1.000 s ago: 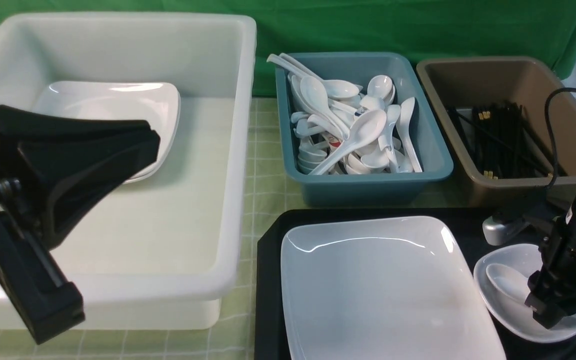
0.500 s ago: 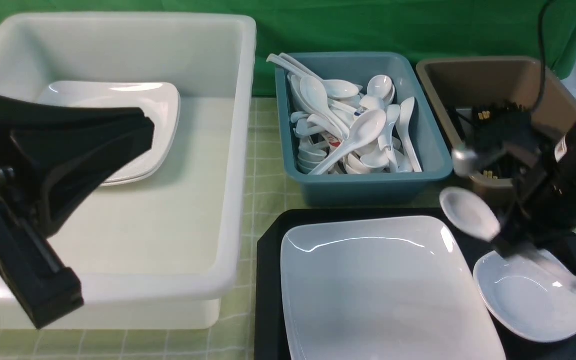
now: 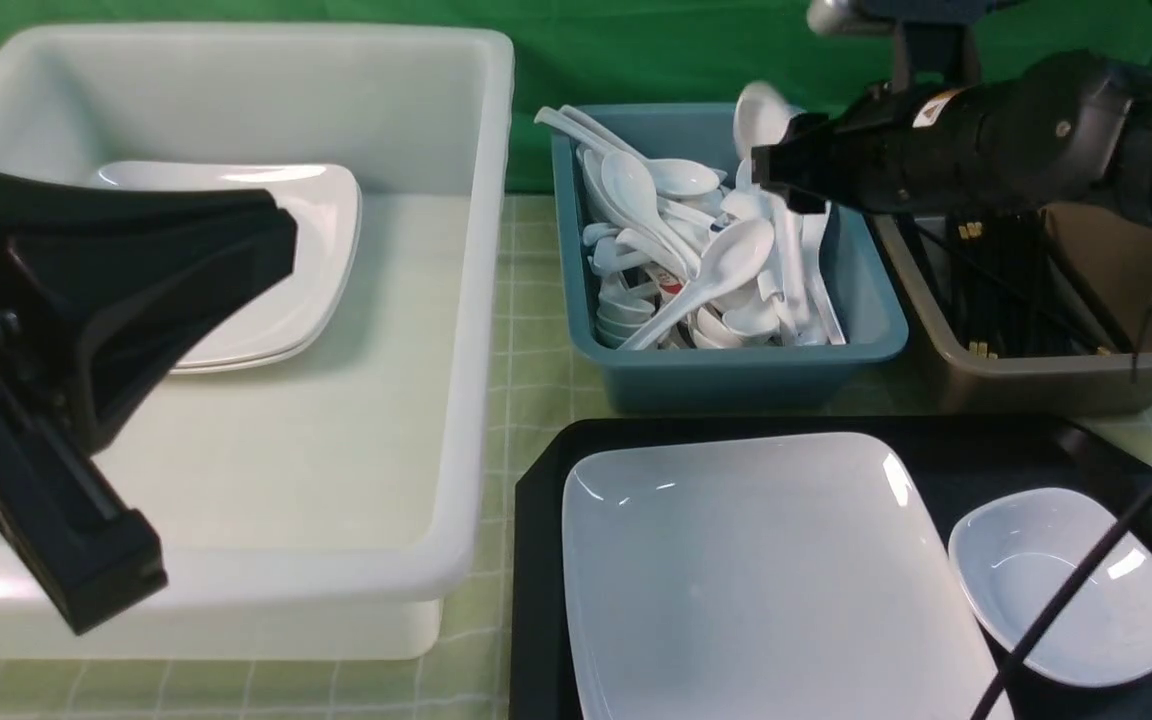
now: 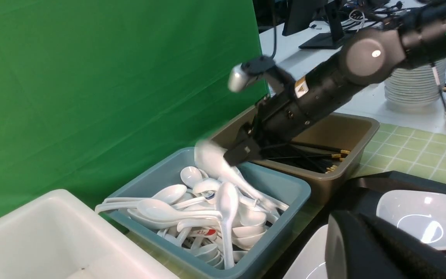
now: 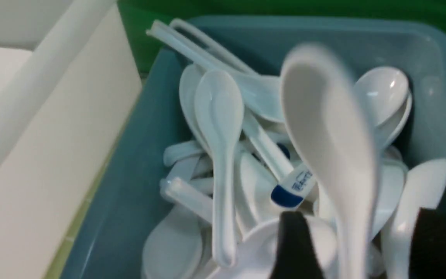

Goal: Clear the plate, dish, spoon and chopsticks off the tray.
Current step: Use the right arm to put the soup spoon into the small storage box in the middle, then use the right arm to grab a small plate from the dinner plate

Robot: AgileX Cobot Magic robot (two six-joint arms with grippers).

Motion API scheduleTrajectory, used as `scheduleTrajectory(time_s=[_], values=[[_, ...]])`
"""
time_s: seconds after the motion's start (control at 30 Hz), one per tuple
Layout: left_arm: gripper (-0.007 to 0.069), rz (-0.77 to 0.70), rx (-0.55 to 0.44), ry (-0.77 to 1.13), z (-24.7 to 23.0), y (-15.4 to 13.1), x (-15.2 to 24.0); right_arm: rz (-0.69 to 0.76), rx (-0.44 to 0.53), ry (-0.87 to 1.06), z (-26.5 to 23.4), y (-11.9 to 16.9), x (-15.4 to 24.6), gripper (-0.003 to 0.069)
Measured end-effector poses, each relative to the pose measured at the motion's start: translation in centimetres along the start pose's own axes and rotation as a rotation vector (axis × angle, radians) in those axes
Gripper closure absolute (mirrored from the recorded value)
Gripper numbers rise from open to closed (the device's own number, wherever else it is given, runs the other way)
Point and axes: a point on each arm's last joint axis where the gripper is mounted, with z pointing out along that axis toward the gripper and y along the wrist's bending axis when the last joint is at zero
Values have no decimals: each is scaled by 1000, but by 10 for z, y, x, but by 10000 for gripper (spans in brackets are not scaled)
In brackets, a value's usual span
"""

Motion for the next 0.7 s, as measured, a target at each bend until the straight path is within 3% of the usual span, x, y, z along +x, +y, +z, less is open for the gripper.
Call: scheduleTrajectory(time_s=[0.07, 0.3, 0.4, 0.47, 0.5, 0.7], values=[[620, 0, 5, 5, 0, 0, 0, -14, -5, 38, -4, 1, -1, 133], [620, 17, 16, 21, 0, -1, 2, -259, 63, 421, -92, 7, 6, 264], [620, 33, 12, 26, 0, -1, 2, -339, 113, 718, -125, 8, 48, 260], [620, 36, 12, 27, 0, -1, 3, -371, 136, 804, -131, 6, 66, 252], [620, 34, 12, 28, 0, -1, 3, -406, 162, 912, -131, -3, 99, 230], [620, 35, 24, 38, 0, -2, 4, -506, 175, 962, -115, -20, 158, 196]])
